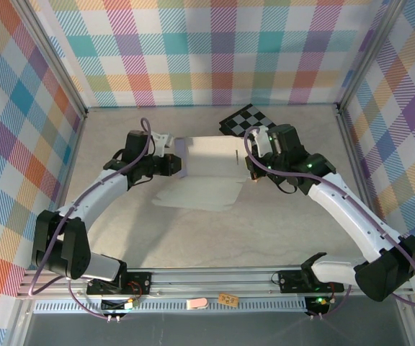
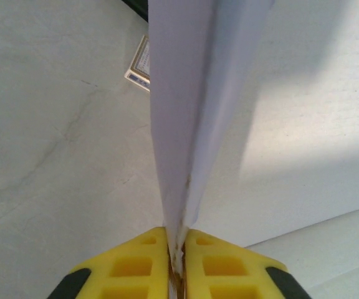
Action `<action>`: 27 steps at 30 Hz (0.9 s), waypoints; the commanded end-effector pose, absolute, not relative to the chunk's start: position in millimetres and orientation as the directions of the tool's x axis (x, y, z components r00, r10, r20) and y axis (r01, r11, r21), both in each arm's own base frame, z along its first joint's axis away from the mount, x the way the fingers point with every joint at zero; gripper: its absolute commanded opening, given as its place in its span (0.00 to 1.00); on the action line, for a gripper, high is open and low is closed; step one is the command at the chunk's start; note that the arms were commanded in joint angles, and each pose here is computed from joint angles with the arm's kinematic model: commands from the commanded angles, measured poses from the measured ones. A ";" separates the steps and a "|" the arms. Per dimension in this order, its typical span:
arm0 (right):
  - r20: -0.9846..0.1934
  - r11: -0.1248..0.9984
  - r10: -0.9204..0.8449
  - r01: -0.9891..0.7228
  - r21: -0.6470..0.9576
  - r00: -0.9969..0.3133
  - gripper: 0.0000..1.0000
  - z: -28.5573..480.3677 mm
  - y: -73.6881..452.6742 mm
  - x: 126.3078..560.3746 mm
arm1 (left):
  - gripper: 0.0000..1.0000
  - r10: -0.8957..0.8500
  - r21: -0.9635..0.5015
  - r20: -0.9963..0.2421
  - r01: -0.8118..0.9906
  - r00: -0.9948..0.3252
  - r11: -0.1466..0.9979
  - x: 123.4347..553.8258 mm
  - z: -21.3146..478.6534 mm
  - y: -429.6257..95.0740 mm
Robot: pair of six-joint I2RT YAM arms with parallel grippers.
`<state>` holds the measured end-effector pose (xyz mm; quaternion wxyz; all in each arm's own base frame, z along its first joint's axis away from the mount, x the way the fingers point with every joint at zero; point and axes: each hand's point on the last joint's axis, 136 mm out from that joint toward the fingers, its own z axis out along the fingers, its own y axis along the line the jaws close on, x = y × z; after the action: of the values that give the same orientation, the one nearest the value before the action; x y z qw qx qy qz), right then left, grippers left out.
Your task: Fold the paper box
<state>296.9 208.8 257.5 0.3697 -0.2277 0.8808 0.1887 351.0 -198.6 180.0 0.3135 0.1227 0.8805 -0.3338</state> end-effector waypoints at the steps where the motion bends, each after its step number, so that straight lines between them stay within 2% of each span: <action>1: -0.748 0.686 -0.310 -0.683 0.252 -0.587 0.00 263.0 245.8 278.5 | 0.14 0.042 -0.549 -0.736 0.632 -0.675 0.547 341.5 239.3 -239.3; 4: -0.742 0.680 -0.311 -0.684 0.262 -0.593 0.00 261.3 247.3 278.3 | 0.14 0.038 -0.551 -0.736 0.631 -0.676 0.546 345.6 238.6 -240.7; 10: -0.706 0.683 -0.318 -0.669 0.293 -0.633 0.00 243.8 250.0 279.0 | 0.00 0.043 -0.594 -0.677 0.580 -0.735 0.558 346.6 220.3 -241.9; 15: -0.653 0.730 -0.313 -0.614 0.298 -0.689 0.00 222.7 246.4 286.5 | 0.00 0.073 -0.522 -0.654 0.519 -0.753 0.677 338.1 201.4 -231.8; 18: -0.622 0.806 -0.244 -0.512 0.296 -0.744 0.15 219.2 232.6 298.5 | 0.00 0.092 -0.406 -0.699 0.500 -0.709 0.765 330.8 198.6 -219.1; 21: -0.634 0.829 -0.129 -0.434 0.353 -0.763 0.36 242.0 223.4 302.7 | 0.00 0.085 -0.343 -0.690 0.428 -0.719 0.836 325.3 190.0 -198.2; 23: -0.642 0.842 -0.056 -0.382 0.381 -0.765 0.45 259.3 217.5 301.8 | 0.00 0.091 -0.303 -0.698 0.408 -0.710 0.861 325.3 191.2 -190.2; 25: -0.638 0.855 0.024 -0.315 0.412 -0.769 0.51 274.8 209.9 301.3 | 0.00 0.105 -0.271 -0.708 0.407 -0.698 0.872 324.6 194.5 -186.8; 27: -0.634 0.848 0.094 -0.273 0.455 -0.767 0.52 291.8 207.9 301.0 | 0.00 0.127 -0.239 -0.709 0.405 -0.694 0.883 324.1 196.0 -184.6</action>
<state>304.6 208.8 244.0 0.3065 -0.1104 0.9176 0.2276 326.4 -190.6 197.0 0.3610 0.1348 0.8945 -0.2269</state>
